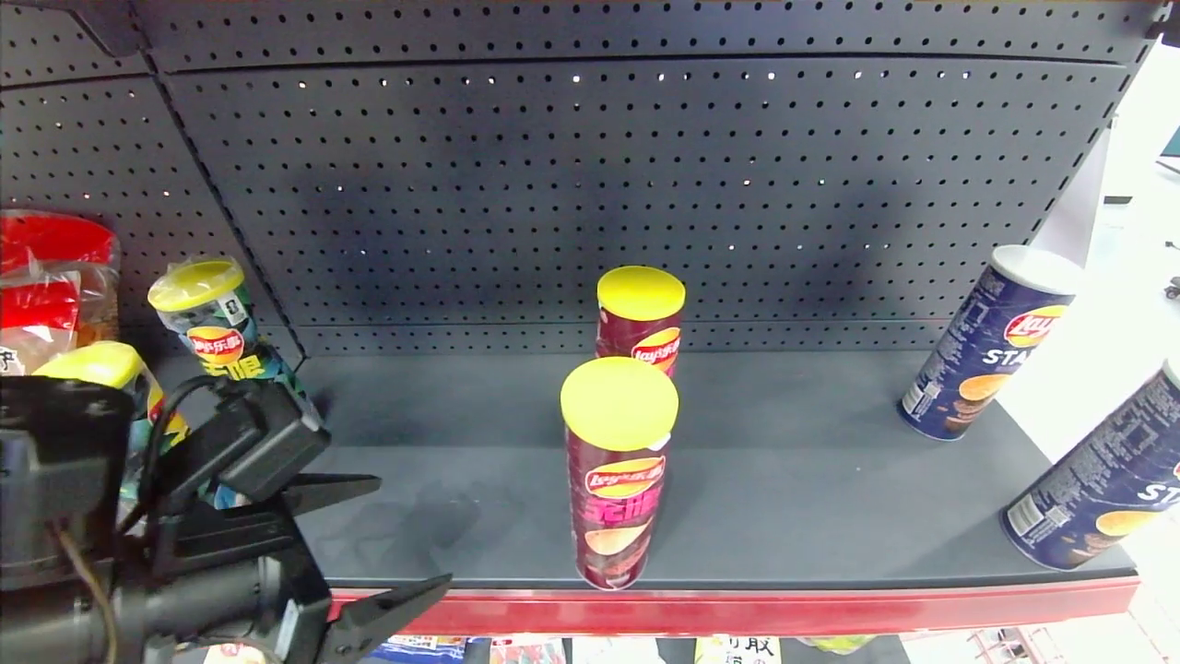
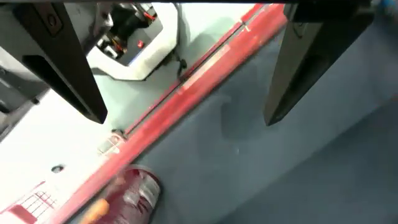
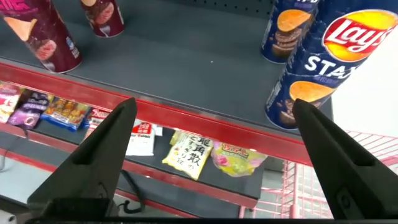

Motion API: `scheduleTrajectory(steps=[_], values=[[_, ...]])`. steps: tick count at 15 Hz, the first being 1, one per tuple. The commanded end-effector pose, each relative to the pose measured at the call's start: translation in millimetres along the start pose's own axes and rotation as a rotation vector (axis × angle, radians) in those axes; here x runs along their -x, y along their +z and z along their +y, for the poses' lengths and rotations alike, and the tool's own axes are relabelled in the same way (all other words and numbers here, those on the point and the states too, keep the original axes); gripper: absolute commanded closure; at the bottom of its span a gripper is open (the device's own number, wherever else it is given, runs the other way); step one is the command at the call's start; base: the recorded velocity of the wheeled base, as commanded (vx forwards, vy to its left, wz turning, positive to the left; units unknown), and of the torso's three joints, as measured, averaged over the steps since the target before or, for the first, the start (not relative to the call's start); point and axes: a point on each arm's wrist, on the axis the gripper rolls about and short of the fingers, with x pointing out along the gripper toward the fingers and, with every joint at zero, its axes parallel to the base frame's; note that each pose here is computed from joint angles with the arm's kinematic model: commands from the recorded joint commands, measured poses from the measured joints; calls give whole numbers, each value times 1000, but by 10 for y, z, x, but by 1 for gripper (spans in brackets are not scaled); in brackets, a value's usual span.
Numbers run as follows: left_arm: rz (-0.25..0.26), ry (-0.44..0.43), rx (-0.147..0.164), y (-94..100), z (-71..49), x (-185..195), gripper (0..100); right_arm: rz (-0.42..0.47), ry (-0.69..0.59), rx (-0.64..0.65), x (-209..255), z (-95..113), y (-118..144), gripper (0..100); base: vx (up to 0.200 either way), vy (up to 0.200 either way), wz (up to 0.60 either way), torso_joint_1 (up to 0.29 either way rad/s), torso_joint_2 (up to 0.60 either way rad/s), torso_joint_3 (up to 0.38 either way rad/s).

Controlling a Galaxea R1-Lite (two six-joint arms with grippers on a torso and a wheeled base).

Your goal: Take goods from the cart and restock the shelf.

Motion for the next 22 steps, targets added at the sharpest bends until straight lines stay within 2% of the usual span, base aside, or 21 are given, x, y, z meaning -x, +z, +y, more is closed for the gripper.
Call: scheduleTrajectory(steps=[1,3,5,14,22], values=[[94,-66,-10,26,-35,-400,0,6,1,-1,-10,-1,6,0,0,0,0,0,0,0],[129,-81,-10,-5,-43,-499,0,0,1,-1,-3,-1,18,0,0,0,0,0,0,0],[143,-83,-7,31,-20,-613,0,0,1,-1,-3,-1,18,0,0,0,0,0,0,0],[152,-56,-8,201,64,-947,0,-18,0,-1,10,-7,95,0,0,0,0,0,0,0],[163,-59,-7,235,88,-1094,0,-20,-2,-2,5,-12,151,0,0,0,0,0,0,0]])
